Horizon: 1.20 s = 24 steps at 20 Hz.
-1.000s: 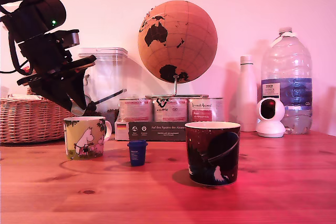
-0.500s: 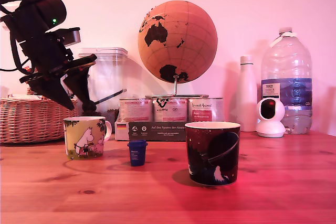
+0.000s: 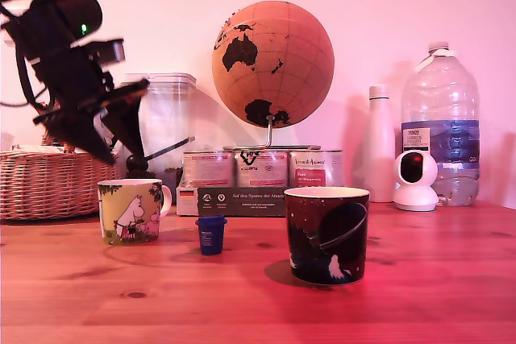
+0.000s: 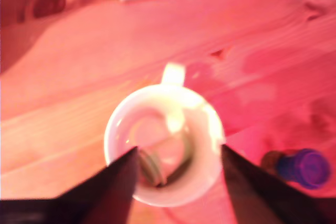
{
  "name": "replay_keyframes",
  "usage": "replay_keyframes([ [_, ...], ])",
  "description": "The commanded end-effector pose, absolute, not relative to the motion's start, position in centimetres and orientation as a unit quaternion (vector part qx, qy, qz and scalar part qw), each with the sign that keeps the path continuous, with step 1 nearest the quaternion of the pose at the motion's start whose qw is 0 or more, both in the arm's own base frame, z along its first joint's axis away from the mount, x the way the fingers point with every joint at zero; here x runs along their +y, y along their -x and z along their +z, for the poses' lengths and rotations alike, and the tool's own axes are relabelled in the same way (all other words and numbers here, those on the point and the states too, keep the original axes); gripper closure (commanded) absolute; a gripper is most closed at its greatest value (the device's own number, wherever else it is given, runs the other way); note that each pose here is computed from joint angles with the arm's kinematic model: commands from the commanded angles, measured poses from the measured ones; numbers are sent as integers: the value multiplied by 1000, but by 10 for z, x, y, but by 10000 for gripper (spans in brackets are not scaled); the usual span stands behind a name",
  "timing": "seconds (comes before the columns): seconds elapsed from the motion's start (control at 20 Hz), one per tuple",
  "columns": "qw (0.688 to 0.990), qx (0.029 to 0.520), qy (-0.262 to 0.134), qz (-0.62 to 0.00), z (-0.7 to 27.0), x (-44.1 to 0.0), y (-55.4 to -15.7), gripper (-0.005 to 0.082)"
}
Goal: Pick up the coffee capsules on the table and drop them inside the coffee cup
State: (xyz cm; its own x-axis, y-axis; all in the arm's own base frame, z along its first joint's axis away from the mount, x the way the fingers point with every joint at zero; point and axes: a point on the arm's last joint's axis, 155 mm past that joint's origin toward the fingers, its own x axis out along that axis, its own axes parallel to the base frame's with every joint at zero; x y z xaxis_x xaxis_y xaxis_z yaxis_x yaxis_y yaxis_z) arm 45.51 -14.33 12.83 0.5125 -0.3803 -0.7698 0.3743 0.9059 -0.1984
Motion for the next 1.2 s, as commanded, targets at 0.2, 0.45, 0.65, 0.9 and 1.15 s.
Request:
replay_keyframes([
  [0.2,902,352,-12,-250,211,-156,-443,793],
  [0.45,915,296,-20,-274,244,-168,-421,793],
  [0.65,914,269,-13,-304,247,-175,-397,793],
  [0.9,917,239,-11,-319,235,-176,-375,793],
  [1.15,920,222,-11,-322,206,-174,-360,793],
])
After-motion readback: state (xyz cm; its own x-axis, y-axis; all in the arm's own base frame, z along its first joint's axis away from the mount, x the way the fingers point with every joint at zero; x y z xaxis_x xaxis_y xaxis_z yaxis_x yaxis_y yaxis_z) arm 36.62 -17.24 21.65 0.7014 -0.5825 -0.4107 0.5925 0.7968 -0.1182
